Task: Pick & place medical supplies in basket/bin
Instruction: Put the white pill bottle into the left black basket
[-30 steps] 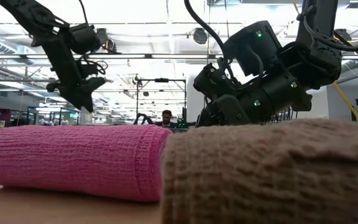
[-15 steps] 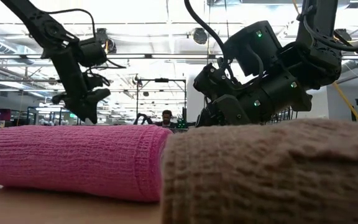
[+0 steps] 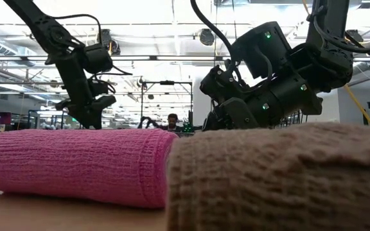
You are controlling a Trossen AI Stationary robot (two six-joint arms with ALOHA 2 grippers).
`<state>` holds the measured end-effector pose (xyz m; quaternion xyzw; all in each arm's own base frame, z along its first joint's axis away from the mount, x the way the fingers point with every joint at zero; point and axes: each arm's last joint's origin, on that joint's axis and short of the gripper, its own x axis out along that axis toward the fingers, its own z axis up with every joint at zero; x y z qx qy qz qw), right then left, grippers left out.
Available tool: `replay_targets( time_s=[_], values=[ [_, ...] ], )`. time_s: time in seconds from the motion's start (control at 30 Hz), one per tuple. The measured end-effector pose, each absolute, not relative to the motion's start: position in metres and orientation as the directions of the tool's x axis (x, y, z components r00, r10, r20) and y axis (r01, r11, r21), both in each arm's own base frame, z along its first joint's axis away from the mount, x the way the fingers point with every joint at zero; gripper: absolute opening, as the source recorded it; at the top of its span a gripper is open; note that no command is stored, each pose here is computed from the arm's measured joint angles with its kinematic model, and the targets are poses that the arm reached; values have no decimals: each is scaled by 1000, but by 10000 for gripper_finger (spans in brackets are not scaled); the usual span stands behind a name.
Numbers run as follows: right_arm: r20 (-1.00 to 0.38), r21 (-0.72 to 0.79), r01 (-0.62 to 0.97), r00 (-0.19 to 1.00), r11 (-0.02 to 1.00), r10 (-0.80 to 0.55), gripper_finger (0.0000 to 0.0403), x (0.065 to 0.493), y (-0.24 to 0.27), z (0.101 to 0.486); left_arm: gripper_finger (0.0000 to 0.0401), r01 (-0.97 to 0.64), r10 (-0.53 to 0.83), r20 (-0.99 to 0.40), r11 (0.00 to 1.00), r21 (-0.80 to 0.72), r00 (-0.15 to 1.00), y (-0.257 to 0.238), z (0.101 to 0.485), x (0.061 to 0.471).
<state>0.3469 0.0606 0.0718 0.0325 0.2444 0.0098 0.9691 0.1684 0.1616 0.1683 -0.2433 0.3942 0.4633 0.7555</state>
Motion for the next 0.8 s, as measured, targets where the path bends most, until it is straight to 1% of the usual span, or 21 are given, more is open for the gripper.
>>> replay_targets(
  time_s=[0.1,0.3,0.4,0.6,0.8],
  values=[
    [-473,68,-3,880,998,35,164,347,61,72,144,-892,508,-821,452,-2,260,162,168,168],
    [-473,68,-3,880,998,35,160,347,61,72,212,-892,510,-821,453,5,255,162,168,168],
    [-473,68,-3,880,998,35,161,347,61,72,233,-892,512,-821,452,6,253,162,168,168],
    [-473,68,-3,880,998,35,160,347,61,72,252,-892,511,-822,452,7,253,161,168,168],
    [-473,68,-3,880,998,35,163,347,61,72,254,-891,512,-821,453,7,254,161,170,167]
  ],
)
